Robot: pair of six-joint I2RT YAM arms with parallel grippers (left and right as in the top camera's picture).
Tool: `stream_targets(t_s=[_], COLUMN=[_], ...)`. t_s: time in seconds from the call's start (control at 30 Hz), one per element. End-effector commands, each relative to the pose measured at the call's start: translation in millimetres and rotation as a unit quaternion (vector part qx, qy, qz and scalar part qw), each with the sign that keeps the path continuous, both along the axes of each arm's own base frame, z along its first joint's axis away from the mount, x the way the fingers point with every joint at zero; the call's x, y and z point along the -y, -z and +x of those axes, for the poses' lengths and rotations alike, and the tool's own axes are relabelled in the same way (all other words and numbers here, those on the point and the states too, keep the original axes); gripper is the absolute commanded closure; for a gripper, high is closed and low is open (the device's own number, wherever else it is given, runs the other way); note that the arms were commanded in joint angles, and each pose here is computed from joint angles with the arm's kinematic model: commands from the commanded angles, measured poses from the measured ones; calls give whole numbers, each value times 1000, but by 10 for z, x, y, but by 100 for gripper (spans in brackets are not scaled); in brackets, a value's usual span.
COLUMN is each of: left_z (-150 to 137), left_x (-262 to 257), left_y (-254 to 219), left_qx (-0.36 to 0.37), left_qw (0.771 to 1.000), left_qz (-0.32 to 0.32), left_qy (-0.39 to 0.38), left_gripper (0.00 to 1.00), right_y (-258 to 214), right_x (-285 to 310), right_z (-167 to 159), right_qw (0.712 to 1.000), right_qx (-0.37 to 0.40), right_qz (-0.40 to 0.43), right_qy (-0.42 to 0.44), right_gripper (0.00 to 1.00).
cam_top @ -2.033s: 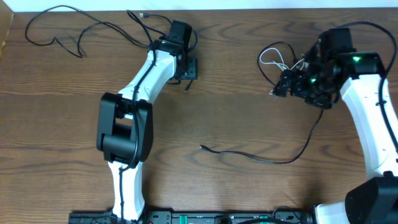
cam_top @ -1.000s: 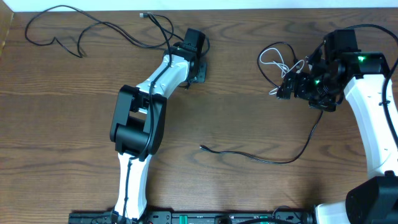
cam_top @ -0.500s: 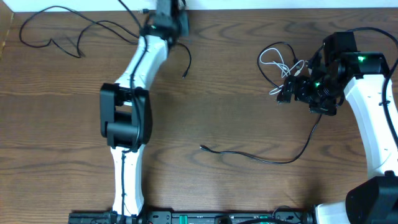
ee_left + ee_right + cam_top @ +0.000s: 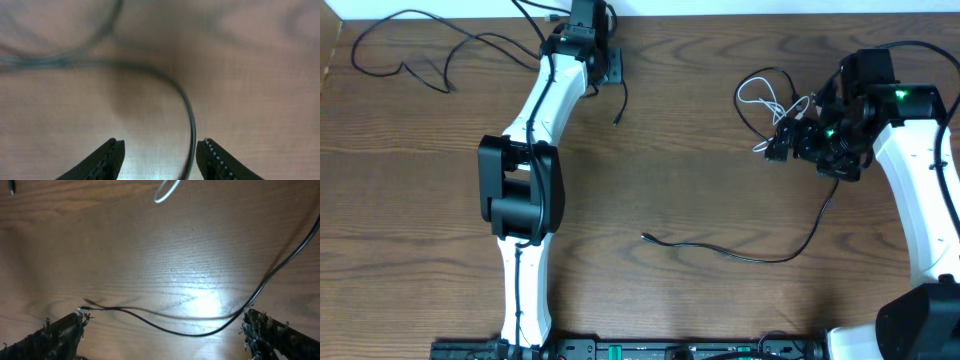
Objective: Untangle cables
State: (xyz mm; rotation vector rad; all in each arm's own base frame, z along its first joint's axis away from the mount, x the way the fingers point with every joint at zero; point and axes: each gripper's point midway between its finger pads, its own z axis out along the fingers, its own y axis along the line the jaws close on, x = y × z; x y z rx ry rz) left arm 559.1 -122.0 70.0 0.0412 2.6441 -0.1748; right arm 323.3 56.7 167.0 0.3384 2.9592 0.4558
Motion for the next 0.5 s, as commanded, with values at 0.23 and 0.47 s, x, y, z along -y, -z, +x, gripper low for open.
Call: stream_targets(t_s=[0.23, 0.47], left_z=[-611, -769], left_x=[125, 198], left_y=[347, 666], left_qx=[-118, -139], left_qw=[992, 987], left_qz=[25, 37], left_qy=[49, 75], left_gripper=[48, 48], right_y=[8, 13], right_x=[-42, -41], right_z=[6, -23], right_qw=[1000, 1000], right_qx=[-2, -8], right_qz=[12, 12], right_qy=[-5, -4], right_gripper=[1, 1])
